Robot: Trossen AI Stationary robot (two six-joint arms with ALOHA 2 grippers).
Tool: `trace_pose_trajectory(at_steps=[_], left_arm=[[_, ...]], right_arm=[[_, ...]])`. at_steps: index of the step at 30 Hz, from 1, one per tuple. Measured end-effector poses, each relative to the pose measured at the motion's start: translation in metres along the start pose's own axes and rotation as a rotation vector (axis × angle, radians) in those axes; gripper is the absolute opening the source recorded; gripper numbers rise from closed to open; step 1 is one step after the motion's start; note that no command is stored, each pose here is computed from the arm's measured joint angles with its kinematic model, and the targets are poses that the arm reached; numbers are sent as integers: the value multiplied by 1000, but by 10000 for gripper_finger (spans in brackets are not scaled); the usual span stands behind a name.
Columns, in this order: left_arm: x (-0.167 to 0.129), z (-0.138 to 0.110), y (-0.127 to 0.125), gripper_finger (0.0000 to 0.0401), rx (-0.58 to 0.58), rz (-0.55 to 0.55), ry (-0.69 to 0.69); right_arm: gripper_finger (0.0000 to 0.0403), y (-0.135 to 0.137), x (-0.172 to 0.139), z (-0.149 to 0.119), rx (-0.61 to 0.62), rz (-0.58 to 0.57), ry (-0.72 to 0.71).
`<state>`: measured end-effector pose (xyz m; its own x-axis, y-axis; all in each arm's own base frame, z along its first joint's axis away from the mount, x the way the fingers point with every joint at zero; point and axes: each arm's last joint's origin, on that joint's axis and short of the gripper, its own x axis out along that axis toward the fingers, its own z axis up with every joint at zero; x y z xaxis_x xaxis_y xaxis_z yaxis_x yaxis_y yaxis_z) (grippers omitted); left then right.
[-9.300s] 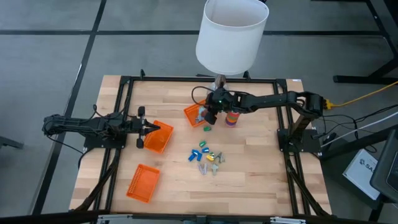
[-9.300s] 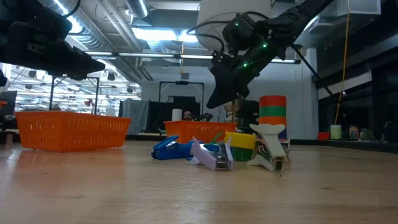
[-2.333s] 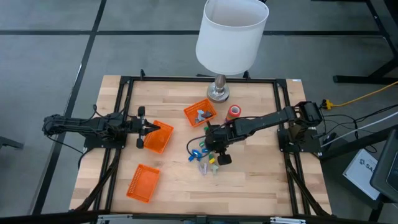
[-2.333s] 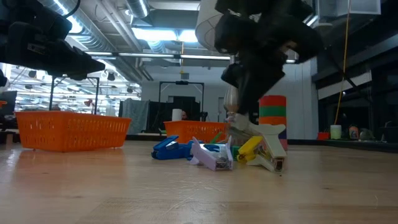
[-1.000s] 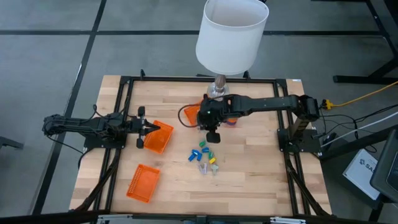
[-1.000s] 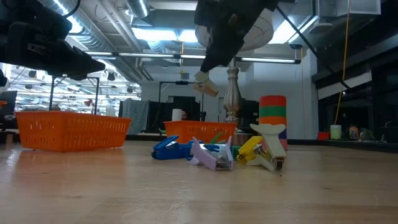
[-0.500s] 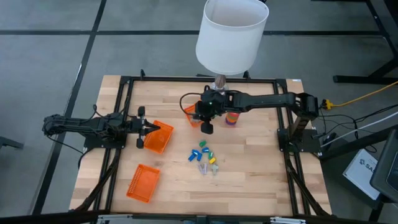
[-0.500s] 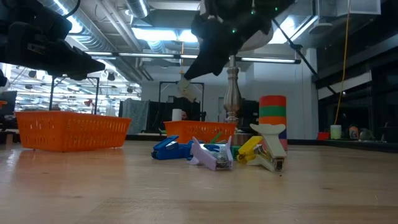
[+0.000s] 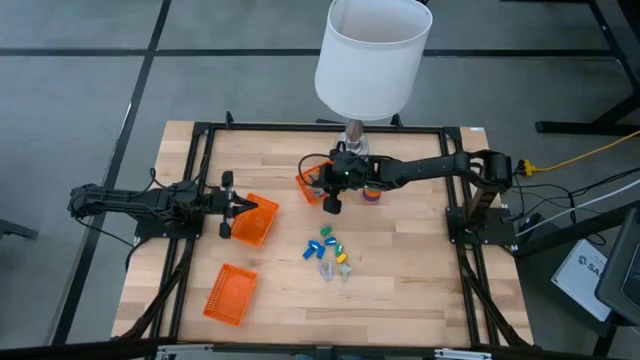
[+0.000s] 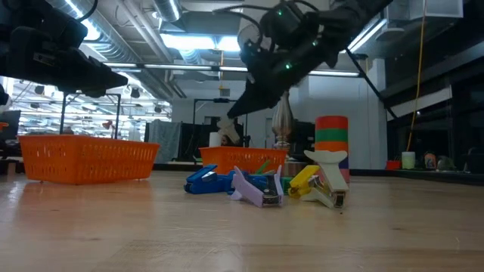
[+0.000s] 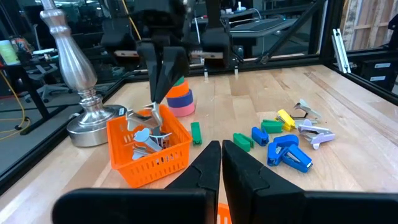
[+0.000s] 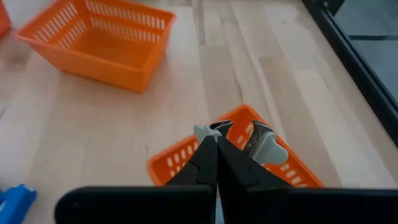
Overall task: Pick and place Stapler, Stapler remover, tape
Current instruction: Put the gray staple remover into the top orange bin
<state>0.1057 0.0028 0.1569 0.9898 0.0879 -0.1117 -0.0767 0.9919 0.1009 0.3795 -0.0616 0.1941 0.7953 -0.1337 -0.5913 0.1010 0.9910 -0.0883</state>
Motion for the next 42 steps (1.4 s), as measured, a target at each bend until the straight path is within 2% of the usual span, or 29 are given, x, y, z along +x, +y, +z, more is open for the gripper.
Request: trace_pose_trajectory(at_steps=[6,20,26,31,42], left_arm=[[0,0,0,10,0,0,0],[0,0,0,12,0,0,0],[0,0,0,11,0,0,0],[0,0,0,12,0,0,0],[0,0,0,12,0,0,0]], right_arm=[[3,0,2,-9,-2,-10,-12],[76,0,2,-9,0,-8,-14],[97,0,2,-9,79,-5,-14],[103,1,2,-9,126,22,-14],[104,1,2,-9,126,25,-15]])
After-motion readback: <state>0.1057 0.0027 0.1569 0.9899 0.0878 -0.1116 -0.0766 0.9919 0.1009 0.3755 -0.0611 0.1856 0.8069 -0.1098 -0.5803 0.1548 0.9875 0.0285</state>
